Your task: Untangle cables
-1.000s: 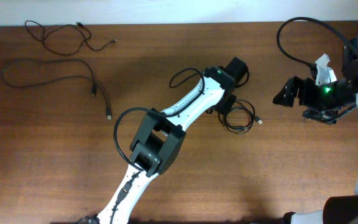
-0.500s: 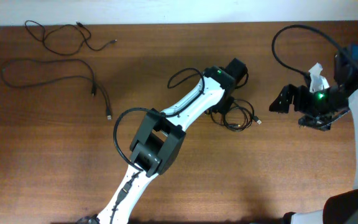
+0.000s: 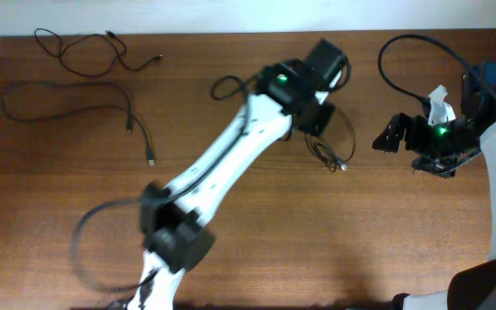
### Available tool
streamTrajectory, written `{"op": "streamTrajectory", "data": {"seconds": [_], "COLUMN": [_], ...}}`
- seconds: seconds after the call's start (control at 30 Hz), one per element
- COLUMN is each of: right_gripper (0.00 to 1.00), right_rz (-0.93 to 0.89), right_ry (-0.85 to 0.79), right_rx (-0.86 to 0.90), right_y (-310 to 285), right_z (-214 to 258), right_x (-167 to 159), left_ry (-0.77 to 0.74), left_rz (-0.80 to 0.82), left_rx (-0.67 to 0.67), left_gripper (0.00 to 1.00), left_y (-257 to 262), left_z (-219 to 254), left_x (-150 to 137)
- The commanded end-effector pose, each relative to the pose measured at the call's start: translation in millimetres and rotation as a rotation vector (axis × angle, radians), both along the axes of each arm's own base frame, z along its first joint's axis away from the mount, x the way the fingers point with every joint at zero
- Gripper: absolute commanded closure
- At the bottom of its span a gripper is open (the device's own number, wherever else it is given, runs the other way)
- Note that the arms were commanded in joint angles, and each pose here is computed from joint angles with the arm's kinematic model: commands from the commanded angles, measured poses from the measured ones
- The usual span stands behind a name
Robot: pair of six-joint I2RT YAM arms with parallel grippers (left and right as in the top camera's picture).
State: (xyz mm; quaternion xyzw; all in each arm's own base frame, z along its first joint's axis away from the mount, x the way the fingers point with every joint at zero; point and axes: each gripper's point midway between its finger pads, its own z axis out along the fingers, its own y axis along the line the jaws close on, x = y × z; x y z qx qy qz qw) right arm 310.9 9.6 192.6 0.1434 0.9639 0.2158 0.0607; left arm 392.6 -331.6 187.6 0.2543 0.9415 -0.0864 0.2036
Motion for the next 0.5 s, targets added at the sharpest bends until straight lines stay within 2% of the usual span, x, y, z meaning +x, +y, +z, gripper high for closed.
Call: {"op": "streamTrajectory", "data": {"seconds": [0.0, 0.13, 0.33, 0.4, 0.47], "right_gripper": [0.01, 0.02, 0.02, 0.01, 0.02], "right_rz": [-0.006, -0.005, -0.005, -0.005, -0.005], "right_ry": [0.014, 0.014, 0.019, 0.018, 0.017], "right_rx": [-0.004, -0.004, -0.003, -0.004, -0.004], "right_y": [0.2, 0.3, 0.4, 0.4, 0.3], "right_z": [-3.9, -3.8, -4.0, -3.9, -3.9], "right_x": [-0.8, -0.9, -1.9, -1.8, -1.4], "left_ry": [-0.171, -0.241, -0.283, -0.28, -0.292], "left_rz": [-0.026, -0.04, -0.053, -0.073, -0.158], "left_rx": [-0.166, -0.214, -0.181, -0.218, -0.306], "left_gripper": [1.0, 1.0, 1.0, 1.0, 1.0], "left_y": [9.5, 15.4, 22.4, 17.6, 4.1], "left_z": [106.2, 140.0, 144.9, 150.6, 169.8], "left_x": [-16.2, -23.7, -19.5, -22.5, -33.5]}}
